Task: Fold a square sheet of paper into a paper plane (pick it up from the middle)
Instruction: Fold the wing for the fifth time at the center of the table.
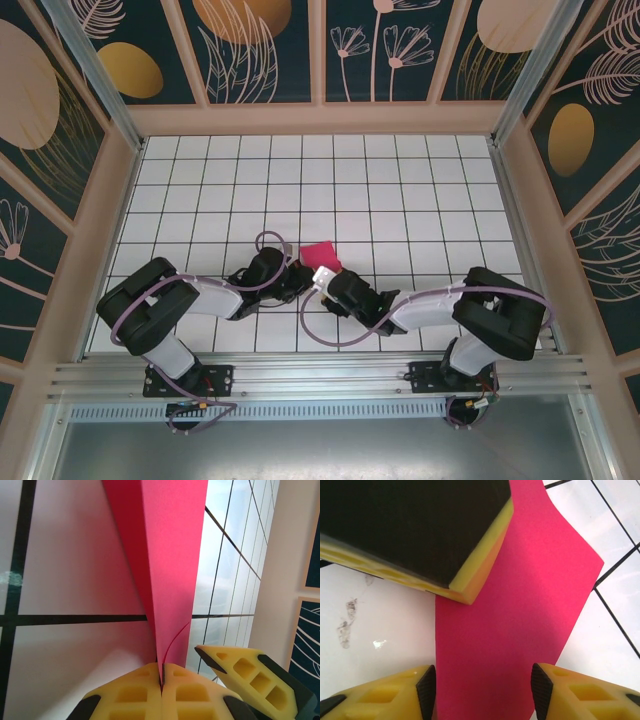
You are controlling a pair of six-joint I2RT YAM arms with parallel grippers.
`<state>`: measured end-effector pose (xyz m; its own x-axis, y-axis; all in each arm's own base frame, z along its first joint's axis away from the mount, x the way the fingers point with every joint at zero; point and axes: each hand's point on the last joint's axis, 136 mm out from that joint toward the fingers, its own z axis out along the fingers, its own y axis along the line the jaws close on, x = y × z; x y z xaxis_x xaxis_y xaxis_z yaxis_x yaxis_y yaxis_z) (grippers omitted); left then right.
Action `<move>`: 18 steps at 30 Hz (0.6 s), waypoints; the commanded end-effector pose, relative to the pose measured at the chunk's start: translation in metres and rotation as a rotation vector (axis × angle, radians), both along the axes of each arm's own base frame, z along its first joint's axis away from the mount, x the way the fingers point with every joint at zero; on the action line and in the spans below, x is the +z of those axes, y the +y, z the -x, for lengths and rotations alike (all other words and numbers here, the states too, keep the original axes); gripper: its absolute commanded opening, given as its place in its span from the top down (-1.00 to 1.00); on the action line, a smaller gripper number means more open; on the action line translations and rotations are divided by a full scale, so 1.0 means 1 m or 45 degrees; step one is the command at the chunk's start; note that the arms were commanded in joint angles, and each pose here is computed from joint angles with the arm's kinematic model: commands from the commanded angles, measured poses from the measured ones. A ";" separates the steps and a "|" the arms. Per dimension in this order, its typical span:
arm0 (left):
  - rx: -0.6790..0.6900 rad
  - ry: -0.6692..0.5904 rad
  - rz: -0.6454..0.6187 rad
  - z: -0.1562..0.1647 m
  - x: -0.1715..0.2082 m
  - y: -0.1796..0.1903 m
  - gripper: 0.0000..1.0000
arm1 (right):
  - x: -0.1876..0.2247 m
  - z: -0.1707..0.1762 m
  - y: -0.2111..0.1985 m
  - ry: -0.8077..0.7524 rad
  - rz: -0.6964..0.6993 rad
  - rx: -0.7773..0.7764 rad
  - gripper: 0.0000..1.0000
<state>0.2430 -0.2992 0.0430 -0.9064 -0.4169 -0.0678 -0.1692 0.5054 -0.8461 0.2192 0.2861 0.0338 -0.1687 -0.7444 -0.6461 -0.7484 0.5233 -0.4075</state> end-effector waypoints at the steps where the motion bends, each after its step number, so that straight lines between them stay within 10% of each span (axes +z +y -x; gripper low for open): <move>1: -0.017 -0.030 0.011 -0.004 0.009 -0.003 0.92 | 0.016 -0.015 0.011 -0.106 -0.042 -0.047 0.04; 10: -0.005 -0.038 0.008 -0.005 0.011 -0.001 0.88 | 0.011 -0.012 0.013 -0.066 -0.059 -0.045 0.57; 18: 0.053 -0.077 0.002 -0.006 0.022 0.012 0.40 | 0.005 -0.005 0.015 0.026 -0.153 -0.082 0.78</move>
